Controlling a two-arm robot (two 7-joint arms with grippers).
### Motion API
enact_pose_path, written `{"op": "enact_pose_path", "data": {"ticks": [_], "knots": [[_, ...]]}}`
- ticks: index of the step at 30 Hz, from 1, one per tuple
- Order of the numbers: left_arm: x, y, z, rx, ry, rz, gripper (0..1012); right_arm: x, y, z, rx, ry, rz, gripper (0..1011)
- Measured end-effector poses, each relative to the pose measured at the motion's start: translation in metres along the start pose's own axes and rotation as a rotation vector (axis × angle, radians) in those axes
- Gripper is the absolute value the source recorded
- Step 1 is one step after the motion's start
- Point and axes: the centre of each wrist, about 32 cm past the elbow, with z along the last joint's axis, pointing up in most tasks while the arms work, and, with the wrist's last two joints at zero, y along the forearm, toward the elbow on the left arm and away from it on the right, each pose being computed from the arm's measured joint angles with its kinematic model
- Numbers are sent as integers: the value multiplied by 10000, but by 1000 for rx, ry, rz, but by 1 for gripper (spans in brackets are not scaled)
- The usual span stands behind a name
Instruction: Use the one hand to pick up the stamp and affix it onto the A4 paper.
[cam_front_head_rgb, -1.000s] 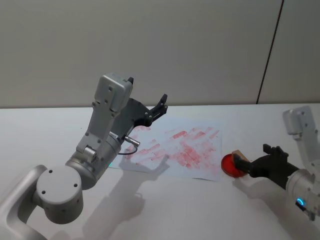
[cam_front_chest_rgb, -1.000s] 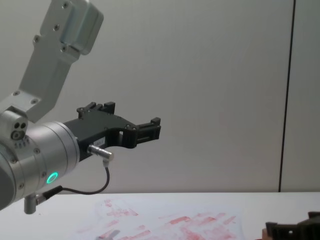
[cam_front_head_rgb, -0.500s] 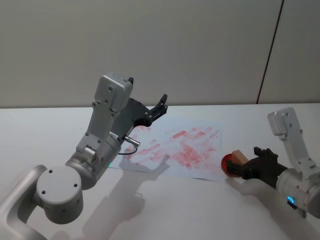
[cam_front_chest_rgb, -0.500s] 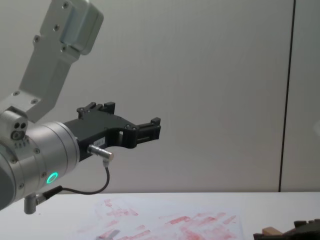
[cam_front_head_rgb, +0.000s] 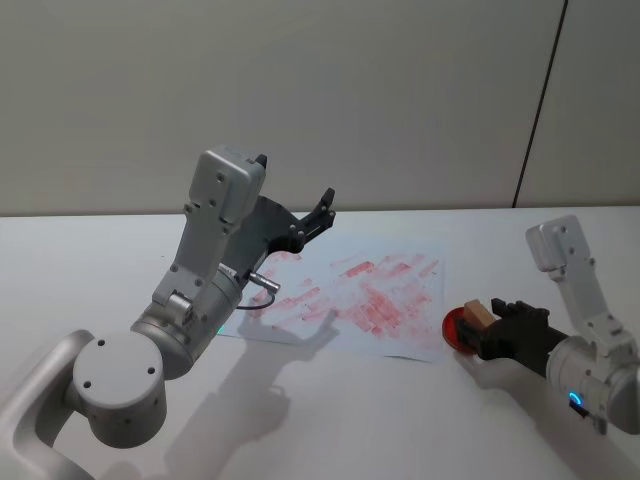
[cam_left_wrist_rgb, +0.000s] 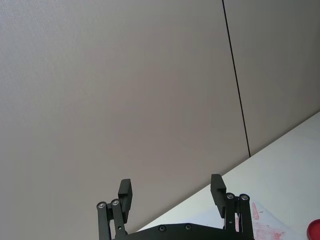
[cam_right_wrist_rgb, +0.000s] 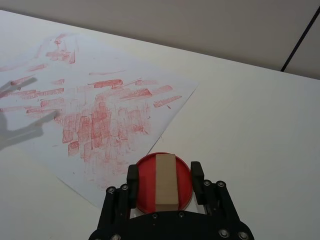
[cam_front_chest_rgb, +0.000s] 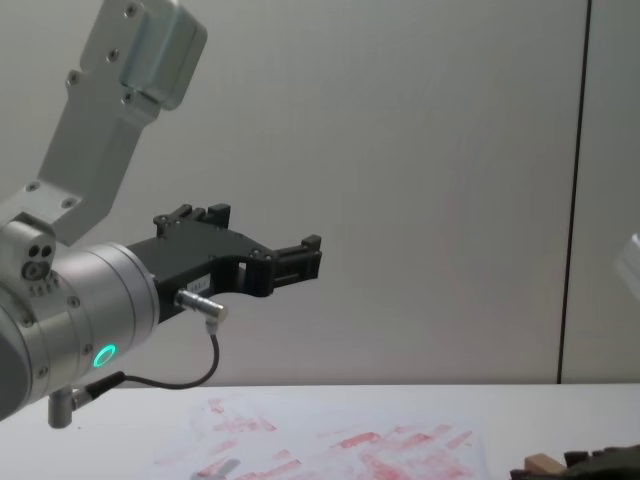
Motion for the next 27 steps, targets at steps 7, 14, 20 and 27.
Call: {"op": "enact_pose_path", "data": {"ticks": [7,14,20,27], "knots": [[0,0,0,0,0,0,1001,0,13,2,-3,-2,2,428],[0,0,0,0,0,0,1002,-1,18,2,-3,-2,3,235],[0,0,0,0,0,0,1001,0,26,20,20,-7,3,219],[0,0,0,0,0,0,1002,0,42,100,88,-15,12,220]]}}
